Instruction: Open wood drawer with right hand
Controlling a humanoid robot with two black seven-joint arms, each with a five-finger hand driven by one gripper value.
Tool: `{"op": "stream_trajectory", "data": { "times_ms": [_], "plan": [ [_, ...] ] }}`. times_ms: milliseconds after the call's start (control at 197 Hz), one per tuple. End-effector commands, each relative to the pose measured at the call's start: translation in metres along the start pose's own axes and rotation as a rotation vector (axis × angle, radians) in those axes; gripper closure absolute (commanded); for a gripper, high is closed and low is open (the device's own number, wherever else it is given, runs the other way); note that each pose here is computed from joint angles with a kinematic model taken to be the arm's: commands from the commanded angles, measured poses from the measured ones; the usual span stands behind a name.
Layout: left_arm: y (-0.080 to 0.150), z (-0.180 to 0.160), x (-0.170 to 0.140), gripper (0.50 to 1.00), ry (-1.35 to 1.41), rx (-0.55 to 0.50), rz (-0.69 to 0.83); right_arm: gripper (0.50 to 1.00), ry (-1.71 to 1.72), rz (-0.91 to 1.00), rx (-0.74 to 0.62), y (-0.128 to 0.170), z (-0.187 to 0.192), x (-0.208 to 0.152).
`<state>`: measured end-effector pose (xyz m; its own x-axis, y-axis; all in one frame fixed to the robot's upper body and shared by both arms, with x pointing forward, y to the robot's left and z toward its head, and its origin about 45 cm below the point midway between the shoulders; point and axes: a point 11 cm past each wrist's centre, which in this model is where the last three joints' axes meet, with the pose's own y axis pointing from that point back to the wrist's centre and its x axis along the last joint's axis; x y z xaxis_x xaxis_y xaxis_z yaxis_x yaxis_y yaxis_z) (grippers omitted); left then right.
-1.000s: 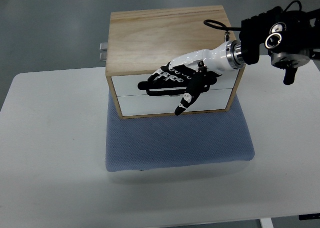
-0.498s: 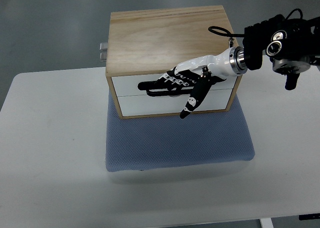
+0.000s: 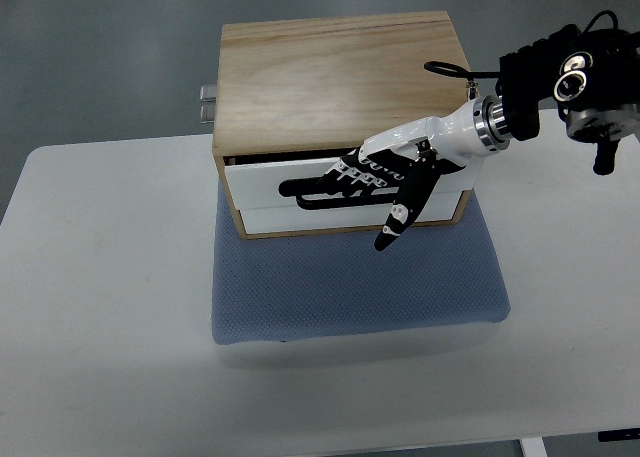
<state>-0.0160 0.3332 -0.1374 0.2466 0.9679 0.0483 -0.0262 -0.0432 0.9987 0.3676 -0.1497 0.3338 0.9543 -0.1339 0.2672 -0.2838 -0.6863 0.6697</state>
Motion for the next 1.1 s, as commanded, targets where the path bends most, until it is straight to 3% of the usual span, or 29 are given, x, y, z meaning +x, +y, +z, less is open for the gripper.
{"op": "stream_trajectory", "data": {
  "times_ms": [0,345,792,924,1097],
  "plan": [
    [0.000,0.000,0.000,0.500,0.000,0.000,0.000,0.546,-0.004,-0.029,0.001,0.003,0.001,-0.004],
    [0.000,0.000,0.000,0.500,0.000,0.000,0.000,0.546,-0.037,-0.201,0.033,0.020,-0.004,-0.030],
    [0.000,0.000,0.000,0.500,0.000,0.000,0.000,0.546,-0.011,-0.119,0.069,0.046,-0.019,-0.011],
    [0.000,0.000,0.000,0.500,0.000,0.000,0.000,0.546,-0.010,-0.039,0.176,0.069,-0.039,0.004],
    [0.000,0.000,0.000,0.500,0.000,0.000,0.000,0.548,-0.102,0.063,0.284,0.099,-0.037,0.023]
  ]
}}
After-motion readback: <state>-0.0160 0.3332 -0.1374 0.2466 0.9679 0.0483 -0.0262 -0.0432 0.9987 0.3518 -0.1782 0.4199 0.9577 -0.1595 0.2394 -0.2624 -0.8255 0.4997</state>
